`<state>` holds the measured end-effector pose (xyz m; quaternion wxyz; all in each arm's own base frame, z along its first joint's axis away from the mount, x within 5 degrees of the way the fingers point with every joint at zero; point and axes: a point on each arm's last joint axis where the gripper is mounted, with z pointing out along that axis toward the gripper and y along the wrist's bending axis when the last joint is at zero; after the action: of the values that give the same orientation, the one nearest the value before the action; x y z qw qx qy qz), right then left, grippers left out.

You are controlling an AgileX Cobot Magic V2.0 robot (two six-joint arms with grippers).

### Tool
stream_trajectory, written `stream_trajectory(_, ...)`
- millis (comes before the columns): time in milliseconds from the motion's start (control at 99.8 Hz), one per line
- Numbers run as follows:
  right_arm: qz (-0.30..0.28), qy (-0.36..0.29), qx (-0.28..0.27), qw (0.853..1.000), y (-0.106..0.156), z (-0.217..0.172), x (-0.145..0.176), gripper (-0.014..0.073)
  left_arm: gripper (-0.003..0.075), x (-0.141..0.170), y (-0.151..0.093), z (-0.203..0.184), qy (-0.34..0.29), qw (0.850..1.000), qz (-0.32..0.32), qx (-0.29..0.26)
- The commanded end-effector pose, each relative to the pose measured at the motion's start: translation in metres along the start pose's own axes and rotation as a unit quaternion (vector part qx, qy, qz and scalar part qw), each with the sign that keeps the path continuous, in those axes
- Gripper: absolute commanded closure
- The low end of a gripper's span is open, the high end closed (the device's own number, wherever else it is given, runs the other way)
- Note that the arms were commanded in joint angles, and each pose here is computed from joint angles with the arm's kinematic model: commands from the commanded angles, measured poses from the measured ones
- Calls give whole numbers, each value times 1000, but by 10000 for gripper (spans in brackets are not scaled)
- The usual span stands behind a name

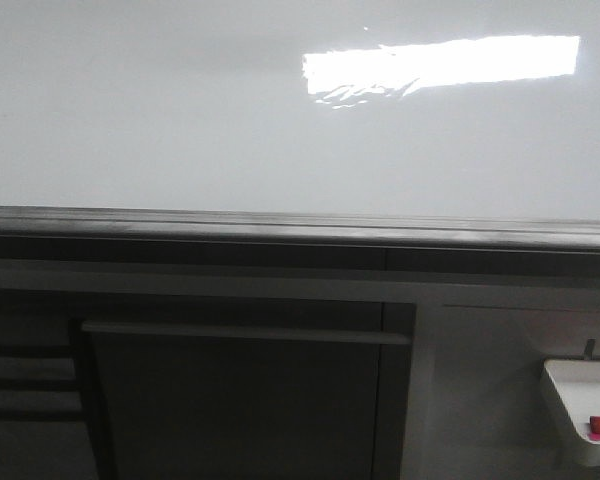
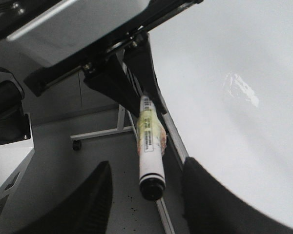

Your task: Write number 0 on whiteboard

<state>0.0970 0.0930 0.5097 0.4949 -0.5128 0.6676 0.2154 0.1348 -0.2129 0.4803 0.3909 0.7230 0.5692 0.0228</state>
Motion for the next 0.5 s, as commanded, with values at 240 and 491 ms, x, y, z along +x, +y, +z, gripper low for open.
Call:
stream_trajectory(240, 2, -12, -31, 999, 5, 0, -3, 295, 720, -9, 10, -30, -72, 996, -18, -49)
stream_trajectory(491, 10, -7, -38, 999, 0, 7, -2, 295, 720, -13, 9, -19, -71, 997, -20, -31)
